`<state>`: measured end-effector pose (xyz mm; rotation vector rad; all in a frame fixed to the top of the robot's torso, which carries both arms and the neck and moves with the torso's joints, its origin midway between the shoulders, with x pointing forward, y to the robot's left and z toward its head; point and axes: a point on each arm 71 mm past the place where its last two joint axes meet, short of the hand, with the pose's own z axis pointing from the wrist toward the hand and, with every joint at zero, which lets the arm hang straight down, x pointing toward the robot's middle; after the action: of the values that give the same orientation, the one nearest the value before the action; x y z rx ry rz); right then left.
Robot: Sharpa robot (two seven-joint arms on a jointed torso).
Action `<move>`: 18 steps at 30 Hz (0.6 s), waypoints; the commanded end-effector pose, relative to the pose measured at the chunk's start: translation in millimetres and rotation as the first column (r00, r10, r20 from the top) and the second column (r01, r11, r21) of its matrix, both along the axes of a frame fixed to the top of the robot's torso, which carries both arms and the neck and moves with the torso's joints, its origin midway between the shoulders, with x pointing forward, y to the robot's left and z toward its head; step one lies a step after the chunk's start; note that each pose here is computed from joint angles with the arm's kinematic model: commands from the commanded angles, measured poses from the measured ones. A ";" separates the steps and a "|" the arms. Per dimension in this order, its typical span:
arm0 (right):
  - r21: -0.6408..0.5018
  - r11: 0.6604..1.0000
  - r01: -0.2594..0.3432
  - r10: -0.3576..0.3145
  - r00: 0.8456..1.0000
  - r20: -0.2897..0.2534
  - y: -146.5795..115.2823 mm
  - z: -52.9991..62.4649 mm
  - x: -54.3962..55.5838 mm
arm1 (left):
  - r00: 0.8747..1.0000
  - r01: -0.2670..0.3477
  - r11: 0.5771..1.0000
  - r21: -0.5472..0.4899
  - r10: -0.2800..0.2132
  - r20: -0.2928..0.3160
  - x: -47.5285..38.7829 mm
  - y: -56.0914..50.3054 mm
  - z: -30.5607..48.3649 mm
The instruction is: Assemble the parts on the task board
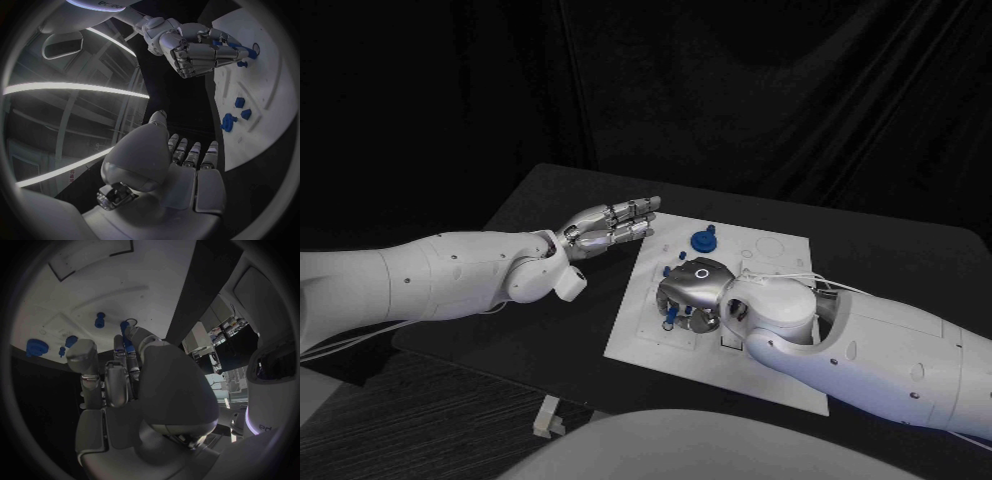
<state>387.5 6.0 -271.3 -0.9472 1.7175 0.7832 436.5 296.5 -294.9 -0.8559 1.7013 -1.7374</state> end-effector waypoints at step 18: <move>0.000 1.000 -0.011 0.011 1.000 0.002 2.3 -1.5 -4.6 | 1.000 0.007 0.999 -0.037 -0.007 0.016 -0.1 -0.7 1.6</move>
<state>384.3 7.6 -272.0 -0.9515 1.7153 0.7943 436.6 297.0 -295.6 -0.8572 1.7036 -1.7388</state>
